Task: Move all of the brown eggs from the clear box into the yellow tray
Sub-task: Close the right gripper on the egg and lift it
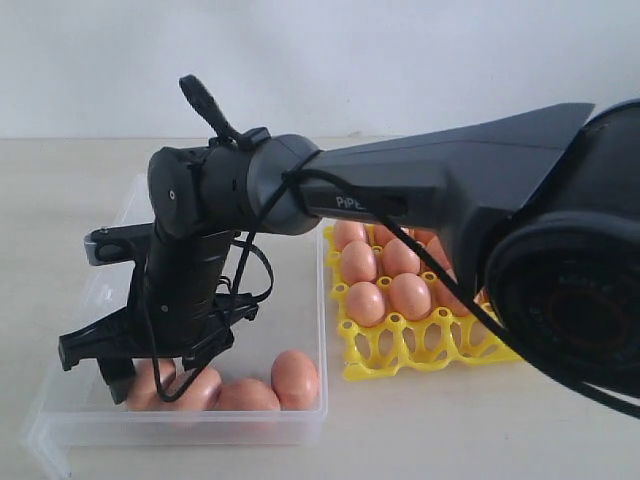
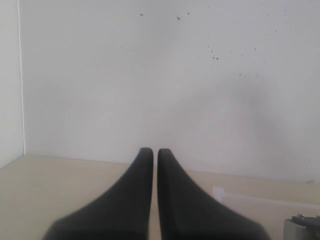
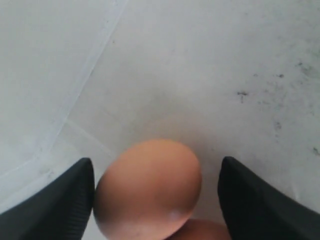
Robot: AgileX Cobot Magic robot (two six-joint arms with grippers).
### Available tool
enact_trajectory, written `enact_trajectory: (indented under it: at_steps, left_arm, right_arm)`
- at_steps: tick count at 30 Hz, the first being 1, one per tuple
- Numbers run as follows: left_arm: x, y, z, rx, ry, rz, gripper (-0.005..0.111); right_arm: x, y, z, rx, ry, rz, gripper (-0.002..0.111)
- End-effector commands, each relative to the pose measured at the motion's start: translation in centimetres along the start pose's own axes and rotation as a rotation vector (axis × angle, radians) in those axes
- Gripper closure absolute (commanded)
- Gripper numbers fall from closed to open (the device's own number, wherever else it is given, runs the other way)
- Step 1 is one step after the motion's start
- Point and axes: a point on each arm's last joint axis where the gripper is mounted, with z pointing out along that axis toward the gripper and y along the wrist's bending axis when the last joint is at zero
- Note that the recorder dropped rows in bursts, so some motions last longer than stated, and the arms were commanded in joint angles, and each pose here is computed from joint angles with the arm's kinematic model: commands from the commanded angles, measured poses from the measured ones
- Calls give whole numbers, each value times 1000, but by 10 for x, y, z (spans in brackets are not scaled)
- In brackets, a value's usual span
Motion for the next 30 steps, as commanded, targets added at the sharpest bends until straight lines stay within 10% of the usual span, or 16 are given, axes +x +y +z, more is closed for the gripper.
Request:
enact_trajectory:
  at_steps: [1,30]
  left_arm:
    - [0,0,0,3,0,9,103]
    - [0,0,0,3,0,9,103]
  right_arm:
    - [1,-5,10,27,19,10,44]
    - [-5,1,10,-49,-41,-84,50]
